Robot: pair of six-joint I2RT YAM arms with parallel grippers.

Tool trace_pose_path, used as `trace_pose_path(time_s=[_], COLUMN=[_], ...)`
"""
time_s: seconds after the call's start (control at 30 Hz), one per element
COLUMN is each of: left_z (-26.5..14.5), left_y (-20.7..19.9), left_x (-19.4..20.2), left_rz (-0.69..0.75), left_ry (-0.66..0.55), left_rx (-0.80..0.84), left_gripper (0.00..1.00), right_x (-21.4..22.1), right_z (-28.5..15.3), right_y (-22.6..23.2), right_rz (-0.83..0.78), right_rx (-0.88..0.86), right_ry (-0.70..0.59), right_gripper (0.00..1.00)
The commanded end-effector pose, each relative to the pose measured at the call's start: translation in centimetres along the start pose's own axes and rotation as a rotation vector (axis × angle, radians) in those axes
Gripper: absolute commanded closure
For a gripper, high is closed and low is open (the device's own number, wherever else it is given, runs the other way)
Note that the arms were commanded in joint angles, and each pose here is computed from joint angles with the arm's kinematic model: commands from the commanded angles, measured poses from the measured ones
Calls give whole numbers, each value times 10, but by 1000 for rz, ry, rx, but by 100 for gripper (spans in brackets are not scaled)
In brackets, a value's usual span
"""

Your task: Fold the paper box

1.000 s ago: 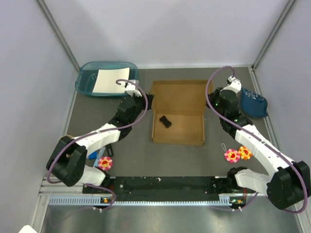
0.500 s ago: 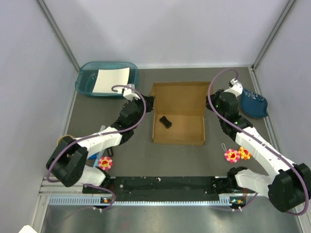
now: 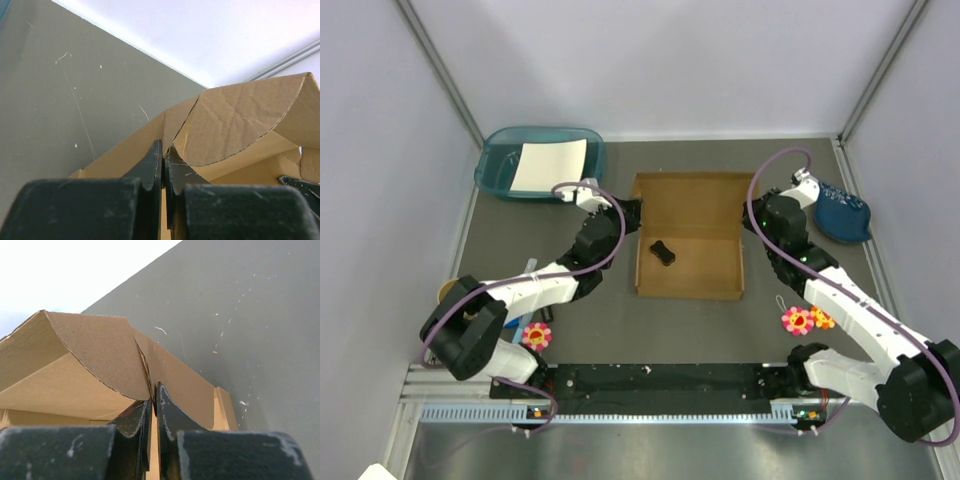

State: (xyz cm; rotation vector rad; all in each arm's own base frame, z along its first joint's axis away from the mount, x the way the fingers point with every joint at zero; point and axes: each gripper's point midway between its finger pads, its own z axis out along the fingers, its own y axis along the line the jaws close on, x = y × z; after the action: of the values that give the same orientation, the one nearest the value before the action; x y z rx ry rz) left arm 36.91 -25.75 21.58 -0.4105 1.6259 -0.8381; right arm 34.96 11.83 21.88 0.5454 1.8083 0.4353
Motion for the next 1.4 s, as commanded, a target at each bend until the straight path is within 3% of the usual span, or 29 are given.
trace_pose_path(time_s=[0.0,0.6,0.83,1.17,1.37], left_z=[-13,-46,-61,-82,-89], left_y=[-7,11,14,27,33], left_x=[63,100,96,105,113], left_rz=[-24,-33,29,182,257], left_ry=[207,264,221,219,218], left_rx=[30,30,68,72,44], left_gripper=[100,100,100,100,100], right_x=[45,77,76,49,33], right_z=[-15,-40,-54,-84,-105], right_y=[3,-40,-43,-38,-40], right_rz=[0,-79,-131,-158,-162], right_rx=[-34,8,-29,-103,-128], right_ry=[152,188,173,121,87], right_gripper=[100,100,100,63,53])
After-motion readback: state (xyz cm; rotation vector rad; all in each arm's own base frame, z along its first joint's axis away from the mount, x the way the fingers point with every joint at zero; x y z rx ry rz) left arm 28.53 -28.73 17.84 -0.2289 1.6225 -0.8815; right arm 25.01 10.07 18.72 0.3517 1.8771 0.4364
